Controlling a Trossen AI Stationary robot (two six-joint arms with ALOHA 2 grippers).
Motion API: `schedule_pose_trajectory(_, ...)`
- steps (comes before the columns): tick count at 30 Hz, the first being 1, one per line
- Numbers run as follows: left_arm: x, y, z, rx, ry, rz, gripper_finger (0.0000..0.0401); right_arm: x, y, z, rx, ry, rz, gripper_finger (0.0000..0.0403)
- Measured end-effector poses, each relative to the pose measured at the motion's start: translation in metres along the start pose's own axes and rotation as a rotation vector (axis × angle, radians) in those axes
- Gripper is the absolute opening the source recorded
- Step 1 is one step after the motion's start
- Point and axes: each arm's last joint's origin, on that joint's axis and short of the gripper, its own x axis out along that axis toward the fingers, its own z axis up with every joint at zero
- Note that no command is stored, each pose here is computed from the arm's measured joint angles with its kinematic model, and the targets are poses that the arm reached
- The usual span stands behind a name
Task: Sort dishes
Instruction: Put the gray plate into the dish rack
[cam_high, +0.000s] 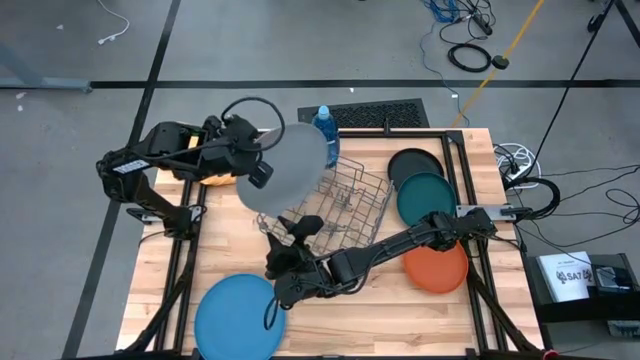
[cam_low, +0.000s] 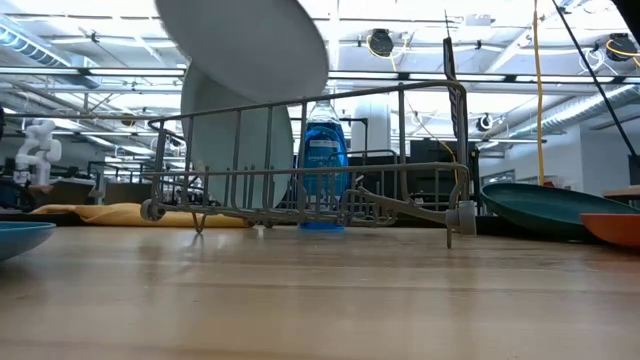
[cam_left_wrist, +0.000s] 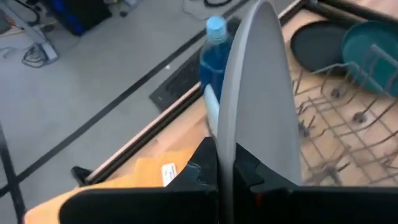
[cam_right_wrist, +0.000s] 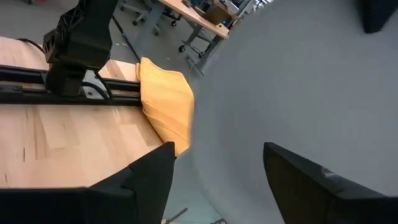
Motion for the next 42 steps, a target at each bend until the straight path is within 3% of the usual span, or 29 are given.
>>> schedule_pose_trajectory(5, -0.006, -0.003, 0.000, -0.015, -0.047, -0.002, 0.0000, -0.014, 0.002, 0.001, -0.036, -0.009, -0.046, 0.0237)
schedule_pose_trajectory(12, -0.011, -0.019, -0.004, -0.005, -0.122, 0.029, 0.0000, -0.058, -0.020, 0.006, -0.154, -0.018, -0.276, 0.0233)
schedule_pose_trajectory(18, -0.004, -0.049, -0.010, 0.053, -0.150, 0.073, 0.0000, -0.100, -0.048, 0.012, -0.069, -0.072, -0.227, 0.0224)
schedule_pose_trajectory(24, 0.014, -0.088, -0.023, 0.120, -0.148, 0.127, 0.0000, -0.138, -0.067, -0.001, -0.037, -0.118, -0.158, 0.0196)
schedule_pose_trajectory(29, 0.030, -0.107, -0.030, 0.082, -0.159, 0.180, 0.0000, -0.162, -0.080, -0.008, 0.002, -0.152, -0.111, 0.0171)
schedule_pose_trajectory(38, 0.040, -0.108, -0.041, -0.004, -0.147, 0.204, 0.0000, -0.192, -0.081, -0.019, -0.108, -0.182, -0.050, 0.0129)
schedule_pose_trajectory(42, 0.041, -0.103, -0.041, 0.010, -0.129, 0.203, 0.0000, -0.204, -0.080, -0.022, -0.128, -0.200, -0.027, 0.0088)
